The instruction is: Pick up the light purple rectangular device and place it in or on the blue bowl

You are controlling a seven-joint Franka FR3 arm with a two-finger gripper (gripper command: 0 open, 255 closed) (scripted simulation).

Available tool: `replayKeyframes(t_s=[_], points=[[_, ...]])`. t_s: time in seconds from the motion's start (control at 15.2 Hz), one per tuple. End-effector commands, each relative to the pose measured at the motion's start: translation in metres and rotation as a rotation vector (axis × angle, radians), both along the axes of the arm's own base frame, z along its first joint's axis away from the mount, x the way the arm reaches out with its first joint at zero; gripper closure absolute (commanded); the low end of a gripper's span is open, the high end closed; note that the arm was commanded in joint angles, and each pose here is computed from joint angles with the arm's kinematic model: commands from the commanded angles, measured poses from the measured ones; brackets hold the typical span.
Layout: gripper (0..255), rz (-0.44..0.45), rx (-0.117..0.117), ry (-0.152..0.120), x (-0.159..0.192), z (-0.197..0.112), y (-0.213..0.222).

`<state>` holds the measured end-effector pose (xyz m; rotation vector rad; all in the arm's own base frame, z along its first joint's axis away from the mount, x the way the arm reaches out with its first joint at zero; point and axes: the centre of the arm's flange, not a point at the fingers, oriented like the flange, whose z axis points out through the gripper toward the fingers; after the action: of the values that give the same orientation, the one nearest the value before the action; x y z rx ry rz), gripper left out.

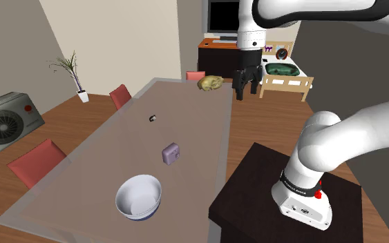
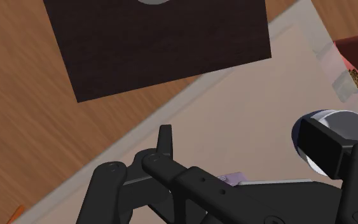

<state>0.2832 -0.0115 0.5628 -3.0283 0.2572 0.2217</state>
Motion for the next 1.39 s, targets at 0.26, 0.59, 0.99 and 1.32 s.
replayKeyframes(t_s=[0.26,0.59,0.99,1.32], points=[[0,-0.080,-0.013,-0.009,0.027,-0.038,0.021],[0,-0.180,-0.030,-0.020,0.063,-0.087,0.043],[0,-0.300,-0.049,-0.033,0.109,-0.144,0.064],[0,-0.400,-0.066,-0.044,0.150,-0.192,0.075]])
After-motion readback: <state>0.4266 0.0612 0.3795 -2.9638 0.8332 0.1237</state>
